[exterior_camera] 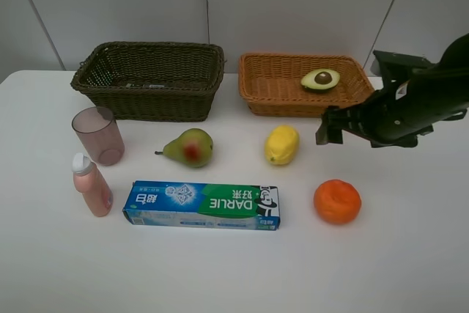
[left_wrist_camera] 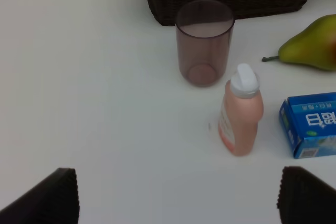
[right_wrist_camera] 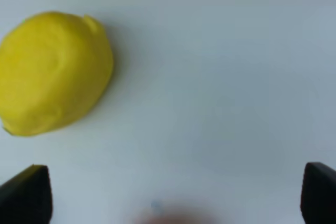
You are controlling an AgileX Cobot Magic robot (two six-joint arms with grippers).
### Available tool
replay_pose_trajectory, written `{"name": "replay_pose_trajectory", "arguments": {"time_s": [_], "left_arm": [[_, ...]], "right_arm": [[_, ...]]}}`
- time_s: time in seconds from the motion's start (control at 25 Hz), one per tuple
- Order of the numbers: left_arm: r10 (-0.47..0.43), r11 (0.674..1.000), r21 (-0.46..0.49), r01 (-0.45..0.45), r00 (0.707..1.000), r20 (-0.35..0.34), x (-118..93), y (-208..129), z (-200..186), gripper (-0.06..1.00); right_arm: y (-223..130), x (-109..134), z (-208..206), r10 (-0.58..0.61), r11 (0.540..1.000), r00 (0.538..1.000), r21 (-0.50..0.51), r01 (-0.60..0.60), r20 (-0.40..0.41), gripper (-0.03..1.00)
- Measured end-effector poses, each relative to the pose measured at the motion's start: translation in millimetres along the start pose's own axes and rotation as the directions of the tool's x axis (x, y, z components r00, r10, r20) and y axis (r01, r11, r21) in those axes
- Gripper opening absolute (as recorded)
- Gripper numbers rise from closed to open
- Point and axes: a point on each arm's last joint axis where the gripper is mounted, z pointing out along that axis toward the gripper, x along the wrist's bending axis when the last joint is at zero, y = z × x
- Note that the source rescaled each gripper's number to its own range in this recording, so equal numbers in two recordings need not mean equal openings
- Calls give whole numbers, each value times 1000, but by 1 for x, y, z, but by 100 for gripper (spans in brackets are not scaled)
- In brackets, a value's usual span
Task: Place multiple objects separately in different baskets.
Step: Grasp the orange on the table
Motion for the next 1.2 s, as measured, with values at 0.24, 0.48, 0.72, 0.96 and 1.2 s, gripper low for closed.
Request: {"name": "replay_pose_trajectory", "arguments": {"time_s": [0.24,0.48,0.72,0.96,1.2], "left_arm": [[0,1000,0,0,1000,0,0,0,0,100],[0,1000,0,0,1000,0,0,0,0,100],[0,1000,0,0,1000,0,0,0,0,100],[0,1000,0,0,1000,0,0,0,0,100],[0,1000,0,0,1000,0,0,0,0,100]], "right_arm": [[-9,0,7,28,994,1000,104,-29,5,100],[-19,4,25,59,979,998,197,-59,3,100],[-24,16,27,64,974,998,220,-58,-18,100],[-28,17,26,75,961,997,267,-69,-12,100],[-32,17,25,77,947,997,314,-72,-3,100]]}}
